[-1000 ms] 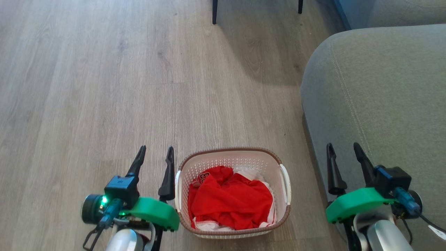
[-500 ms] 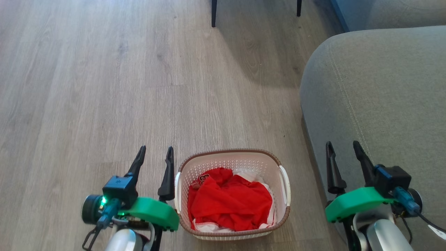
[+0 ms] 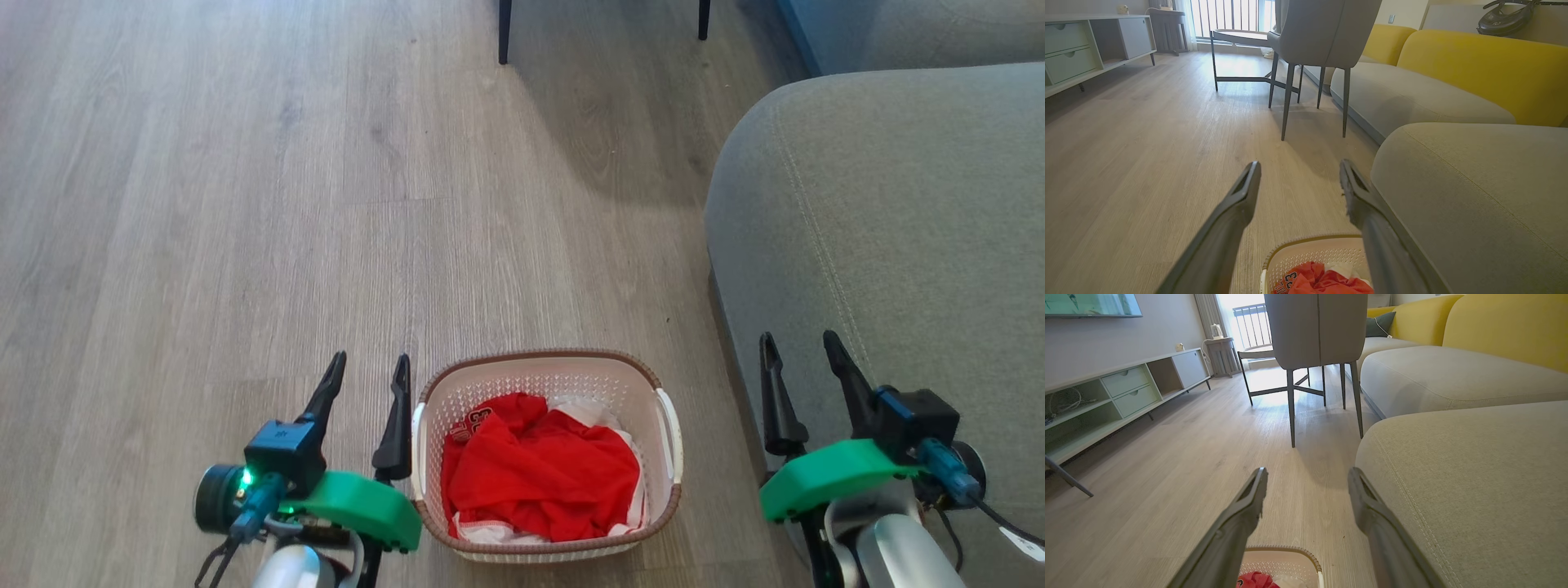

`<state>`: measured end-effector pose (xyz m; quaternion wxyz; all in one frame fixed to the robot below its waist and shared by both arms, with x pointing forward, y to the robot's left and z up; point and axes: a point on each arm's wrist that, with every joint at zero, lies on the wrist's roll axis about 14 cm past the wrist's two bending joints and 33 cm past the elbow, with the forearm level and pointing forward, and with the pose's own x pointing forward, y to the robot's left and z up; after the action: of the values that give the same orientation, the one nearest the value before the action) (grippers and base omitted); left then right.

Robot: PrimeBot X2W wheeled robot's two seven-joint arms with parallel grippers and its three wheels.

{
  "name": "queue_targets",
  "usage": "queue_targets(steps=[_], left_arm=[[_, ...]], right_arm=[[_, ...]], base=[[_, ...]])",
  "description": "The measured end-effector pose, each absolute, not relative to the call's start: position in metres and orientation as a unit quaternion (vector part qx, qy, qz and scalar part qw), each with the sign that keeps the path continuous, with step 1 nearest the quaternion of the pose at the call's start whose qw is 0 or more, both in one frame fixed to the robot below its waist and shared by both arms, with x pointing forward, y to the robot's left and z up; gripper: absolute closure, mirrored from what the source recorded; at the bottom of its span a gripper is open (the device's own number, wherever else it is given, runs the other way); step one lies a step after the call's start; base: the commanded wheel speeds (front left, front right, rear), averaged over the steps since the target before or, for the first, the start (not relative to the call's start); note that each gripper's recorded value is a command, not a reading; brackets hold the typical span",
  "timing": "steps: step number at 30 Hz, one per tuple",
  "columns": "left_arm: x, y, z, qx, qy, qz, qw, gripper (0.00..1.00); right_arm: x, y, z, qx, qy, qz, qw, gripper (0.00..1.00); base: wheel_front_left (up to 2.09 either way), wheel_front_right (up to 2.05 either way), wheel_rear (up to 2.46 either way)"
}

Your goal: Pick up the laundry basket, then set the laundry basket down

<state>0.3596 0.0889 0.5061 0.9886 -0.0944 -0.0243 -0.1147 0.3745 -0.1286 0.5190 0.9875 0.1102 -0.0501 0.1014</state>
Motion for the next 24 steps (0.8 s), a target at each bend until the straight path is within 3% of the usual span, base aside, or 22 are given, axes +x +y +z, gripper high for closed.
queue_targets(steps=[21,22,24], left_arm=[[0.3595,0.0899,0.5061,-0.094,-0.024,-0.113,0.989,0.00],[0.3594,0.0901,0.5059,-0.097,-0.024,-0.113,0.989,1.00],[0.3588,0.0909,0.5010,-0.104,-0.015,-0.110,0.988,1.00]], right_arm=[[0.3746,-0.1278,0.5155,0.110,-0.045,0.102,0.988,0.00],[0.3746,-0.1278,0.5149,0.110,-0.044,0.102,0.988,1.00],[0.3741,-0.1277,0.5103,0.110,-0.036,0.102,0.988,1.00]], base=[[0.00,0.00,0.00],[0.00,0.00,0.00],[0.00,0.00,0.00]])
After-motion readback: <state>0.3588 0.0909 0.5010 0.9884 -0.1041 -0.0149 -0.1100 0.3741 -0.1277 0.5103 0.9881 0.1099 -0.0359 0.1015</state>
